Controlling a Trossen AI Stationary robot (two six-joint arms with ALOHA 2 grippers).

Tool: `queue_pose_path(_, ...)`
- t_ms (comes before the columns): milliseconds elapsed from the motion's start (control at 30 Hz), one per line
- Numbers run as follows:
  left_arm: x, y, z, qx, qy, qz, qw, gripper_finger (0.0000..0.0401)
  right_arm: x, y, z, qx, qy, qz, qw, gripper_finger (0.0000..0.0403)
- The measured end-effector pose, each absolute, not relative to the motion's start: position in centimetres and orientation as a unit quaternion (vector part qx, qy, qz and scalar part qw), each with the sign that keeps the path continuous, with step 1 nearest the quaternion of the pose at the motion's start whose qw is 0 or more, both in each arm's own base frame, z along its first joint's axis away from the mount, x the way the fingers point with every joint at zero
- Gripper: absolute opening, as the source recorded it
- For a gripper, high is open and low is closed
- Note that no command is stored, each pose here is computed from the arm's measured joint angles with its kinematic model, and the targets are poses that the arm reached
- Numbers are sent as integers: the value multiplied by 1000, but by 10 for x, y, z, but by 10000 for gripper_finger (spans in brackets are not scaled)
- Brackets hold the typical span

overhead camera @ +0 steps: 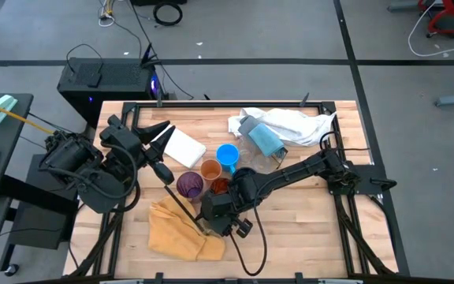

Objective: Stack small to large cups/mugs on shelf
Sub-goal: Put the black cup on the shelf

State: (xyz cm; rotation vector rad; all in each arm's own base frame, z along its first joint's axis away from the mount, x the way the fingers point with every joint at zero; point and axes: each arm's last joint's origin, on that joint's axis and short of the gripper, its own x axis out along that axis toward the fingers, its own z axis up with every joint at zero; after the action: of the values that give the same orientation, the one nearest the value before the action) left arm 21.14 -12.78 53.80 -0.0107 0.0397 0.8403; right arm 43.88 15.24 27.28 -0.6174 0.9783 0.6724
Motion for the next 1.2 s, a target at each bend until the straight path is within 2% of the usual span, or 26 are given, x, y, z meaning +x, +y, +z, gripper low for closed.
queue_pose_path(467,211,-129,538,-6,19,405,914,77,444,153,275,-288,433,299,800,92)
queue_pose_path(1200,211,-129,538,-6,19,405,914,81,443,151,275,-297,443,279,798,97)
